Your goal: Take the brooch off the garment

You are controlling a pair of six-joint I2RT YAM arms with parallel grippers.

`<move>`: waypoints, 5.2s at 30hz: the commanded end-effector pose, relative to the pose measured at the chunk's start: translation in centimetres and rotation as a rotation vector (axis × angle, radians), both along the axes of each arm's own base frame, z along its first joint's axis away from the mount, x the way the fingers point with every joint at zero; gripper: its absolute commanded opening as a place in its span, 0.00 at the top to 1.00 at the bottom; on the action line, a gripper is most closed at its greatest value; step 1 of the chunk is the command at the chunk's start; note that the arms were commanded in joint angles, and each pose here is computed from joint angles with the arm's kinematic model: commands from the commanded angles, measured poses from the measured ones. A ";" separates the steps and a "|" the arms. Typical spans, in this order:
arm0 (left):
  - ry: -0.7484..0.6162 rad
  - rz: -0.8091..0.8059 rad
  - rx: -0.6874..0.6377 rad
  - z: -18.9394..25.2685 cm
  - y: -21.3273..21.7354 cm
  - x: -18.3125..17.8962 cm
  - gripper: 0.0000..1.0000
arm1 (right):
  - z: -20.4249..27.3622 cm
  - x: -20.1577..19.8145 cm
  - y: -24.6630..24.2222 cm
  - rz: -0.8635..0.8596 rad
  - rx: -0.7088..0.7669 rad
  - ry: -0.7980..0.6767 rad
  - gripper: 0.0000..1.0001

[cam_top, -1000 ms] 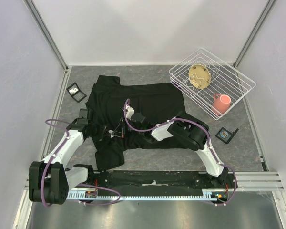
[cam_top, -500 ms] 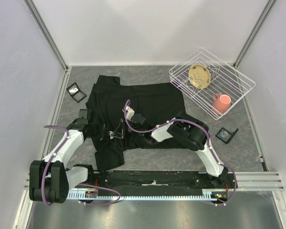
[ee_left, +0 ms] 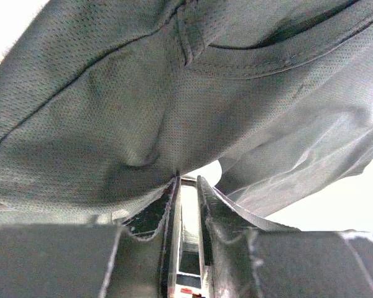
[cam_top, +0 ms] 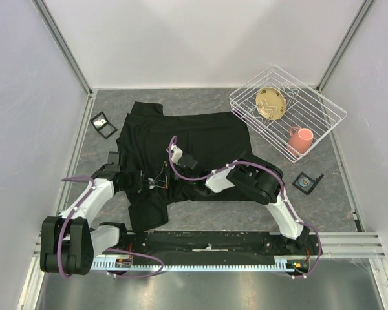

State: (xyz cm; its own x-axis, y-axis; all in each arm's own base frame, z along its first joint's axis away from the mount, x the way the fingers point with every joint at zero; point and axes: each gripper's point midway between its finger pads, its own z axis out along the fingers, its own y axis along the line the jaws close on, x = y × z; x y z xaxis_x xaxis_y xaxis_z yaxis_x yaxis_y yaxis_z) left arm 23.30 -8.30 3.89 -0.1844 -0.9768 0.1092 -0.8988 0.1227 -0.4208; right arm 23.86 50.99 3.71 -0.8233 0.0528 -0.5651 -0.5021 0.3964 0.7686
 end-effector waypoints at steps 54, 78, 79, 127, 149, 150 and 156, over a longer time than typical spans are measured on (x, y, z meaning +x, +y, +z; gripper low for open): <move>-0.434 -0.580 0.217 3.6 1.8 1.8 0.33 | 2.5 0.2 1.0 0.040 0.078 -0.104 1.00; -0.351 -0.178 -0.046 4.5 1.1 2.5 0.32 | 2.1 0.0 1.2 0.054 0.059 -0.195 1.00; -0.338 -0.158 -0.030 4.5 1.5 2.2 0.32 | 2.2 -0.1 1.2 0.055 0.060 -0.193 1.00; -0.357 -0.220 -0.064 3.8 0.7 3.3 0.25 | 2.0 0.2 0.7 0.050 0.066 -0.128 1.00; -0.319 -0.186 -0.085 2.7 -0.1 3.2 0.27 | 1.8 -0.4 1.6 0.027 0.041 -0.107 1.00; -0.317 -0.188 -0.083 2.7 -0.1 3.1 0.27 | 2.0 -0.3 1.6 0.022 0.042 -0.107 1.00; -0.295 -0.200 -0.066 2.7 -0.1 2.1 0.25 | 2.0 -0.2 1.6 0.016 0.046 -0.103 1.00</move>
